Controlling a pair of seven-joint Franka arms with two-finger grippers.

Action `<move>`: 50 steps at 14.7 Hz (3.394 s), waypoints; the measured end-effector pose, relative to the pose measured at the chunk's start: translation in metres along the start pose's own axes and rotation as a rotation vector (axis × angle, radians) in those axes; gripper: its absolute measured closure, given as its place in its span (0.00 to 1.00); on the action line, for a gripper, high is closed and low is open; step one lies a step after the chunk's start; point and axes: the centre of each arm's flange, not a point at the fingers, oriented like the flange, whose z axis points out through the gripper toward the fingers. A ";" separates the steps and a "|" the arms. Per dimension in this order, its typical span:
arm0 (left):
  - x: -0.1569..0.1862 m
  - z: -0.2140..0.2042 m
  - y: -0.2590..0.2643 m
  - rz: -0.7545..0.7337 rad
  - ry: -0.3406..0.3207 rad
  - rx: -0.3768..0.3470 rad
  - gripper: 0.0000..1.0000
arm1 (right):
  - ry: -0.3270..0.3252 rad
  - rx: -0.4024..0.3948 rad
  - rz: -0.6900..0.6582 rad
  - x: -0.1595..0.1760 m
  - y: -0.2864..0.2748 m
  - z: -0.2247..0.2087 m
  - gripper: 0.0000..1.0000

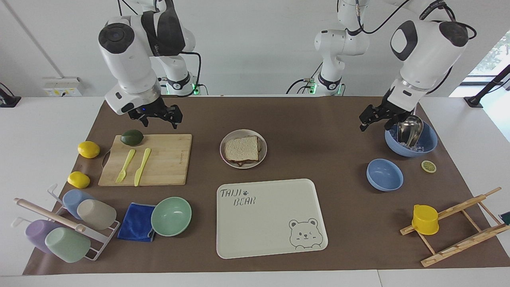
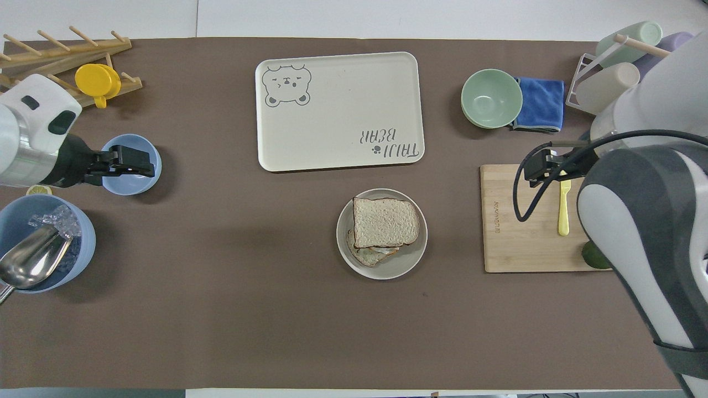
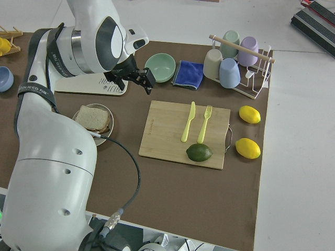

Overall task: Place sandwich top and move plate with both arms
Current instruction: 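Withdraw the right gripper while the left gripper reaches toward the plate, then grasp the plate rim nearest the left gripper, then slide the plate with the left gripper onto the white bear tray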

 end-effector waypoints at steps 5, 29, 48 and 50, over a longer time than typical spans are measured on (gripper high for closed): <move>-0.013 0.066 0.081 0.006 -0.029 -0.080 0.00 | -0.019 0.005 -0.031 -0.007 0.053 -0.008 0.00; -0.093 0.243 0.213 -0.059 -0.138 -0.141 0.17 | 0.027 0.063 0.019 -0.018 0.107 -0.031 0.00; -0.111 0.246 0.235 -0.034 -0.088 -0.159 0.96 | 0.033 0.066 0.041 -0.019 0.118 -0.034 0.00; -0.111 0.245 0.234 -0.035 -0.087 -0.159 0.96 | 0.032 0.066 0.041 -0.019 0.118 -0.034 0.00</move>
